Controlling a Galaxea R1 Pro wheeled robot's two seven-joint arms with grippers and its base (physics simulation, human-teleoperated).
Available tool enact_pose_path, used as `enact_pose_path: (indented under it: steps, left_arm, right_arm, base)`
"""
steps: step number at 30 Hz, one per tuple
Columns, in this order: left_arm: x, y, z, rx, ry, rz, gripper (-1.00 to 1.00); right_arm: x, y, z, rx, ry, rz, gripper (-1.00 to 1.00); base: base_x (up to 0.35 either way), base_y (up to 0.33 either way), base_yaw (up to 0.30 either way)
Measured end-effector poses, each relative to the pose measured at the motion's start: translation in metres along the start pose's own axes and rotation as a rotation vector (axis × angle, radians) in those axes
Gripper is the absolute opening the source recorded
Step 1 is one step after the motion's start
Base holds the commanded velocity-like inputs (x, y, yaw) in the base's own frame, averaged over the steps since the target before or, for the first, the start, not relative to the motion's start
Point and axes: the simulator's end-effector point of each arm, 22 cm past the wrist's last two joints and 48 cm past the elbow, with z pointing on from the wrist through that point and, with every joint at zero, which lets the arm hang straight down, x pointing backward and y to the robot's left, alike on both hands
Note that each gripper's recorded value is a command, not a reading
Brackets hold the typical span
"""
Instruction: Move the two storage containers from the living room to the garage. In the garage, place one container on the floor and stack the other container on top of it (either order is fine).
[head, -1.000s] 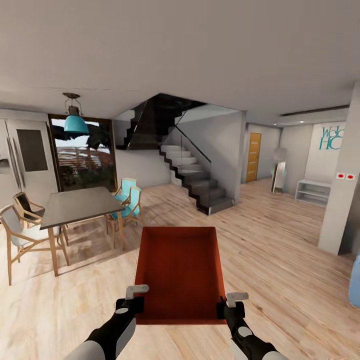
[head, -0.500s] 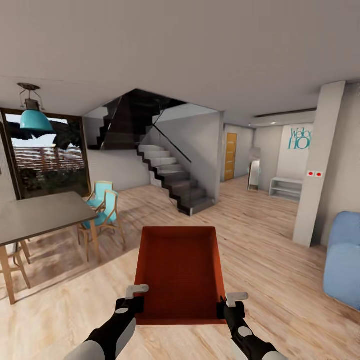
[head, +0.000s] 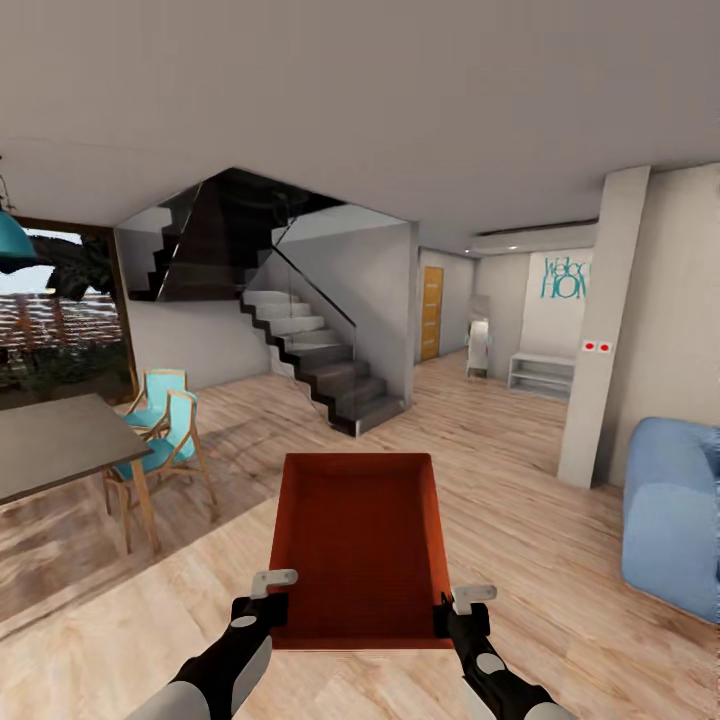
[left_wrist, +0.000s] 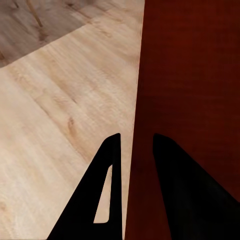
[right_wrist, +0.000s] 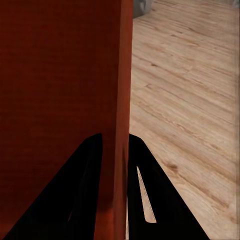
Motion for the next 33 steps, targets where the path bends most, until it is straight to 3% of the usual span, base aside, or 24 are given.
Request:
enact_pose_path:
  steps: [33]
  left_arm:
    - [-0.0010,-0.0002,0.0000,0.000,-0.005,-0.003,-1.00]
  right_arm:
    - [-0.0015,-0.0001,0.0001,0.000,-0.005,0.000,-1.00]
  base:
    - [0.321,0.084,-0.241]
